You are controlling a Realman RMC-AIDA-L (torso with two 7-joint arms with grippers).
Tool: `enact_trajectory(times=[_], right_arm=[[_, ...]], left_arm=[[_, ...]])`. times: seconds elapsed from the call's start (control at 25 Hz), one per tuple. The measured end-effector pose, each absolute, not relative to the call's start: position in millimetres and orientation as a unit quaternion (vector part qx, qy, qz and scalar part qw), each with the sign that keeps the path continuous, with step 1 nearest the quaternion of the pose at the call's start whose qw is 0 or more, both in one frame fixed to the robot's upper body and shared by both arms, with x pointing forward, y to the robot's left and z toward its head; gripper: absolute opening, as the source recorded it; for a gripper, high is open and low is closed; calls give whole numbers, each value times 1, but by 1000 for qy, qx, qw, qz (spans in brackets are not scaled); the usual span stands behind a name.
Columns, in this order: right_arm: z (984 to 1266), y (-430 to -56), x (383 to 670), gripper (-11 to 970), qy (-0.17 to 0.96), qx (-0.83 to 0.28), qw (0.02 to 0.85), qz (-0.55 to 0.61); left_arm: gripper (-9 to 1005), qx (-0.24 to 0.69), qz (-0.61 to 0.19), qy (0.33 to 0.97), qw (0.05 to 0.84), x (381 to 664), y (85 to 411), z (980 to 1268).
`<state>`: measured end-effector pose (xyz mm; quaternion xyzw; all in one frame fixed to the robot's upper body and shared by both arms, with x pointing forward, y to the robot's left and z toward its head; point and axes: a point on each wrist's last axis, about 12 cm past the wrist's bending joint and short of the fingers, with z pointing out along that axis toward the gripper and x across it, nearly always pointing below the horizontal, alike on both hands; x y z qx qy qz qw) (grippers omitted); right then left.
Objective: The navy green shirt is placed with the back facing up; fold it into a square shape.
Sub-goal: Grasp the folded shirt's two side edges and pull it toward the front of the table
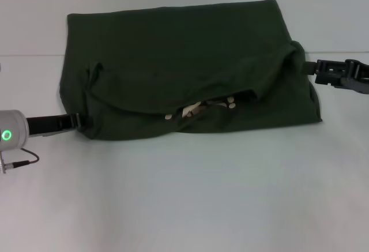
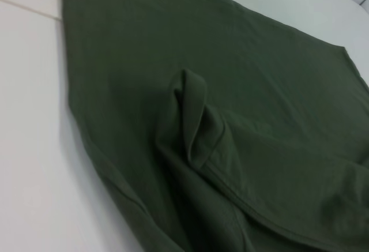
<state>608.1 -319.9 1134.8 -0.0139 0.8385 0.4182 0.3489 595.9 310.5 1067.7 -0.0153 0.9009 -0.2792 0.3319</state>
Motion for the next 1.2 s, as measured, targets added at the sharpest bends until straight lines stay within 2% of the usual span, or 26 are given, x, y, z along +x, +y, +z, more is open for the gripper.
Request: enact_trajectory(times=[0.12,0.32,0.52,0.88,1.2], right_arm=[[1136,-322,607,713,841,-22,342,418],[1140,-337,607,713,872,-21,306,382],[1141,-345,619,714,914,-10,270,302],[1124,-303,654,713,941,-47,273,194],[1107,-275,662,713,942,-63,285,167]], left_arm=[[24,-8,-285,900,330,596,314,1073],[28,-17,-321,890,323,603,325,1093],[32,-40,-325,891,315,610,331,1103],[38,-44,-333,887,317,612,330,1106],[44,-46,-337,886,315,611,328,1106]])
